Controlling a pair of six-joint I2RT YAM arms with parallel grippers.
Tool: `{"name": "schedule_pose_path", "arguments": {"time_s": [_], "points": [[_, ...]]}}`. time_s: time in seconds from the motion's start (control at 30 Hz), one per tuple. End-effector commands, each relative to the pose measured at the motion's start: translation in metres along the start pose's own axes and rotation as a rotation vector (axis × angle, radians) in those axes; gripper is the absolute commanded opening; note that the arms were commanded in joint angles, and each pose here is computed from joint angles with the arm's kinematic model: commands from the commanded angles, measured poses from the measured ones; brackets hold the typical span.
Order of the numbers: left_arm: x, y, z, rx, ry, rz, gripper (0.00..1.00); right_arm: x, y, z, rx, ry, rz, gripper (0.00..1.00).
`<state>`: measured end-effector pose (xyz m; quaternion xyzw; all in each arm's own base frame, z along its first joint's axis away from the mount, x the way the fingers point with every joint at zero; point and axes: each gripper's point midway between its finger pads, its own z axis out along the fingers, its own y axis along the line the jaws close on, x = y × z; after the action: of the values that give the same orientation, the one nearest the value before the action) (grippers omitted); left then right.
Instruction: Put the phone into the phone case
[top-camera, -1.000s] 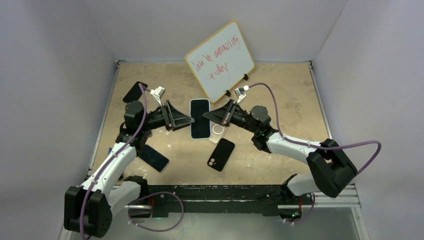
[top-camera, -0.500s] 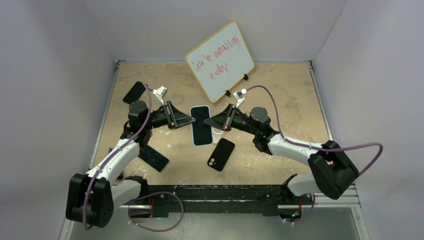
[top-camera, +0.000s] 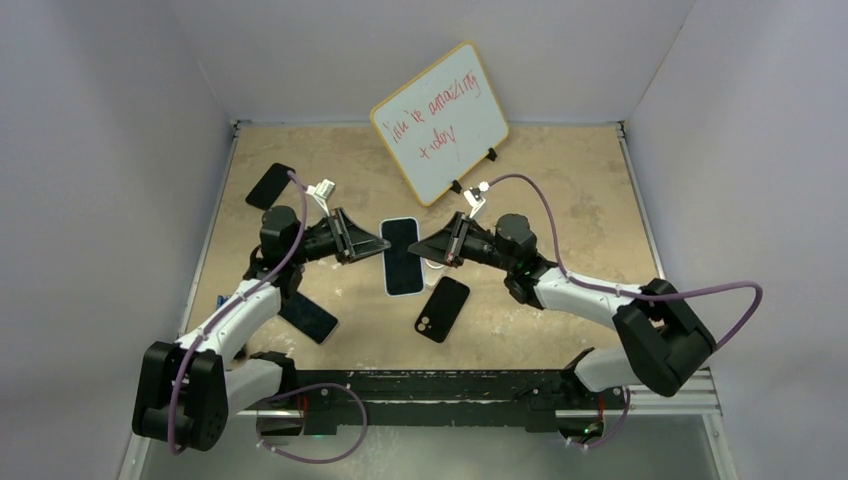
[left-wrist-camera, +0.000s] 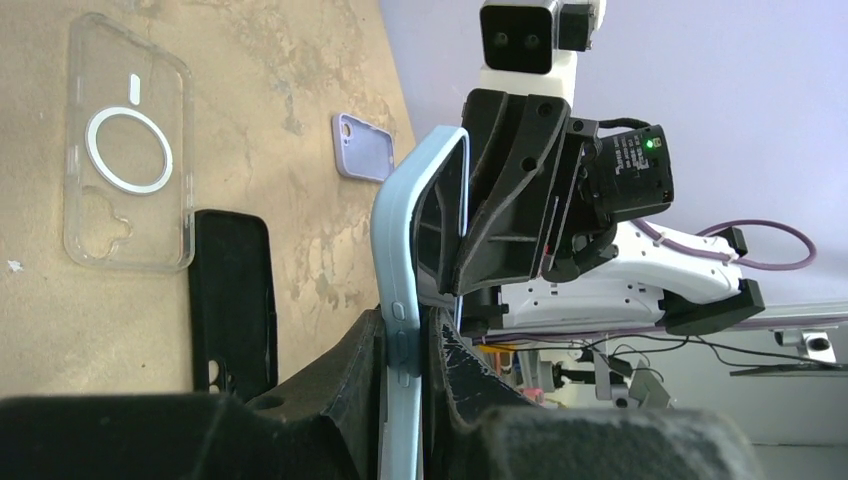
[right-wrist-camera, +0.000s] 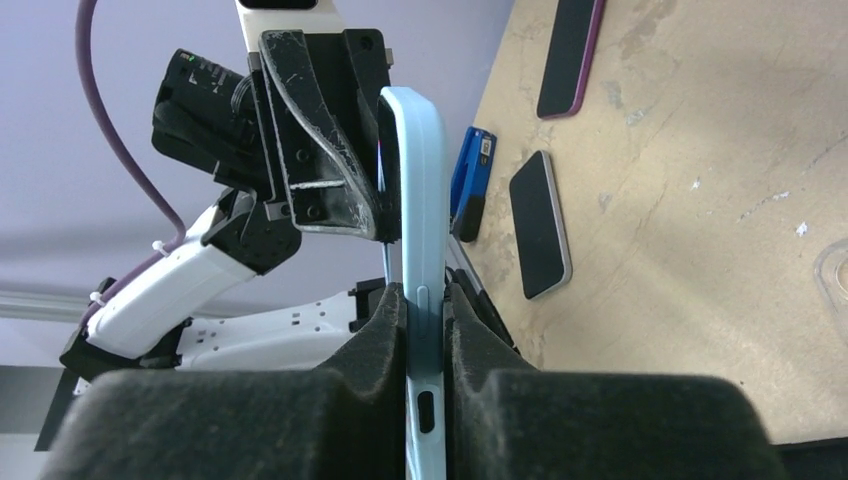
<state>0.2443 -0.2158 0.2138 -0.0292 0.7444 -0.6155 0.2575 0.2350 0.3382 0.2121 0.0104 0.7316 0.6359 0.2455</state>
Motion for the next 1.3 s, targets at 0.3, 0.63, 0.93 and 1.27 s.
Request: {"name": "schedule_pose_path", "arguments": {"time_s": [0.3,0.63,0.93,1.27], "points": [[-0.019,0.012,-0.007,-0.179,-0.034,0.173,0.54,-0.039,0.014,-0.016,0.051,-0.120,-0.111,0.00],[-0.007,0.036,-0.020,-0.303,0.077,0.334,0.78,-0.074,-0.080,-0.092,0.657,-0.187,-0.203,0.00],[0.006,0.065,-0.030,-0.388,0.125,0.353,0.84,-0.130,-0.139,-0.129,0.877,-0.105,-0.190,0.00],[0.006,0.063,-0.032,-0.390,0.114,0.378,0.84,-0.149,-0.208,-0.145,0.929,-0.069,-0.047,0.09]]}}
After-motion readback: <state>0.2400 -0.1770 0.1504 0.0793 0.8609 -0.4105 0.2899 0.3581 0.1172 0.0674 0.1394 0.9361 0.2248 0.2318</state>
